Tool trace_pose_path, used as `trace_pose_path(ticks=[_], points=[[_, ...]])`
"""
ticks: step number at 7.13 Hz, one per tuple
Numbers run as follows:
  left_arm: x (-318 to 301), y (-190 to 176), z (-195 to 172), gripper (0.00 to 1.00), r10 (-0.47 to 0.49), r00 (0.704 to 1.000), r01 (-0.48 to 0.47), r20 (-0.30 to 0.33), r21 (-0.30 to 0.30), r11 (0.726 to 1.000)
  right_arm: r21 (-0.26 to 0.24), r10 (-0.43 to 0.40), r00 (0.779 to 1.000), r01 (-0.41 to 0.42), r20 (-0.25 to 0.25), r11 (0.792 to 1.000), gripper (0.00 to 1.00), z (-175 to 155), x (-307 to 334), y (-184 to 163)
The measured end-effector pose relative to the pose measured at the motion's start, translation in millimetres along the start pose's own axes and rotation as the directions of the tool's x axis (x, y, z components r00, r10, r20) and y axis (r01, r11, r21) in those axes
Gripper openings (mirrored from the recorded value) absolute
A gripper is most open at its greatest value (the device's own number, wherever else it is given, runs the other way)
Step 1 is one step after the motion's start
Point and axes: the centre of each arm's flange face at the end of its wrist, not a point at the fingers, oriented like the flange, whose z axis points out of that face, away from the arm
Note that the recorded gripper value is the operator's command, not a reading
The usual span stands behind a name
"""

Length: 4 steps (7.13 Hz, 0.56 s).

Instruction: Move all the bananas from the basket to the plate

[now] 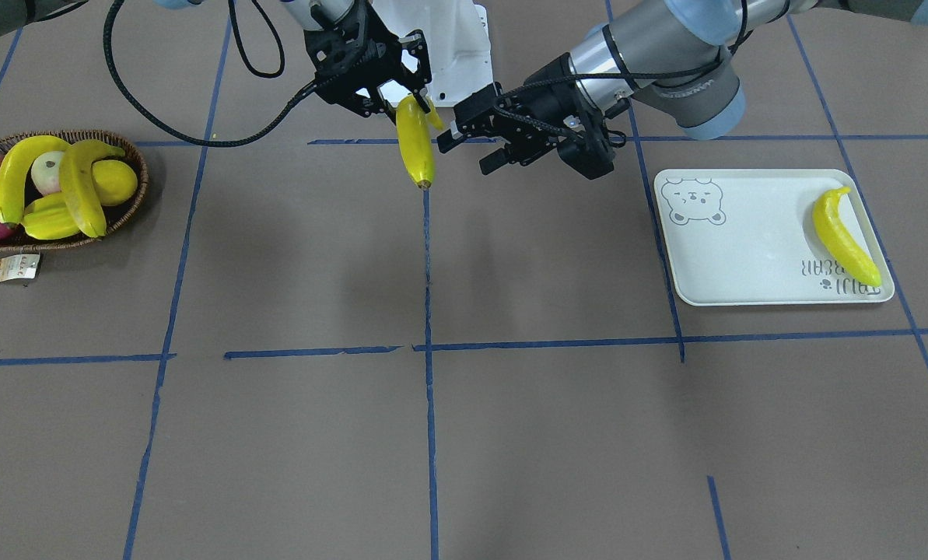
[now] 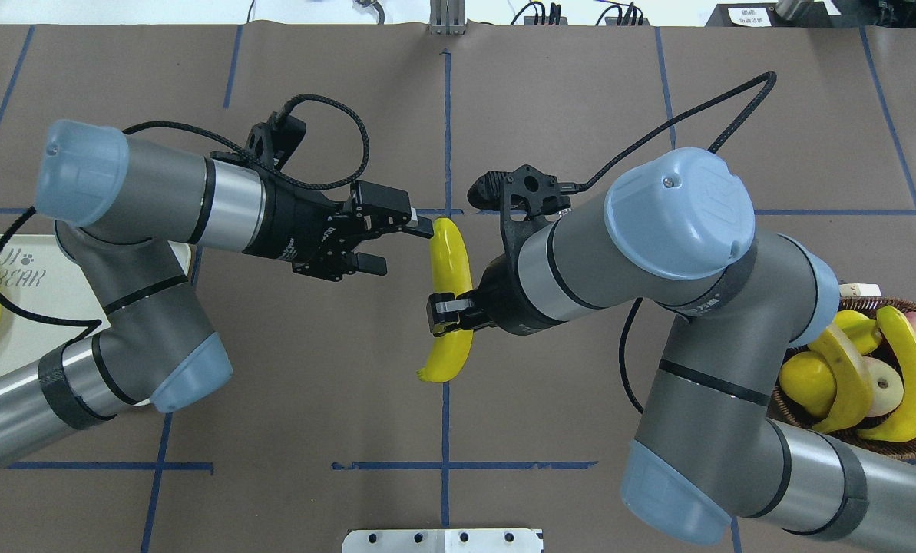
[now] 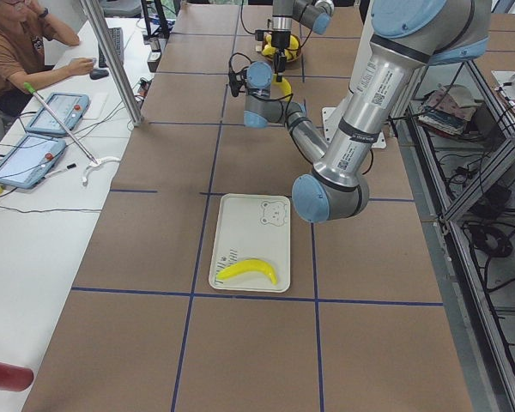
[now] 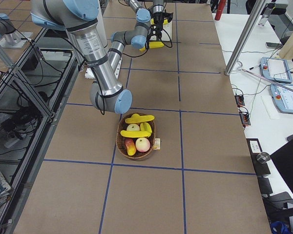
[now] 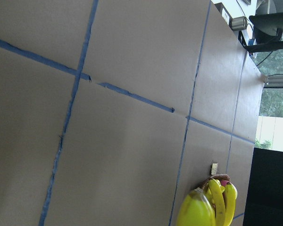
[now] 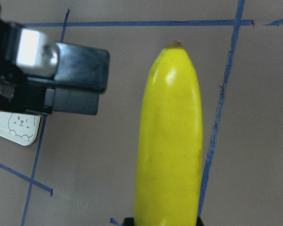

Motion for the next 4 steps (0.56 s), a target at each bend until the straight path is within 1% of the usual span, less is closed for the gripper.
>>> trace_pose_path(ticks=[1, 4], points=[[4.0, 9.6, 6.7, 0.95, 0.008, 1.0, -0.008, -0.013, -0.02, 1.0, -0.005, -0.006, 1.0, 0.006, 0.009, 1.0, 0.01, 2.4, -4.0, 4.3], [7.1, 18.6, 13.1, 0.9, 0.013, 1.0, -0.014, -0.023, -0.04, 0.999, -0.014, -0.024, 0.999, 0.025, 0.032, 1.0, 0.01, 8.6, -13.6, 15.7]])
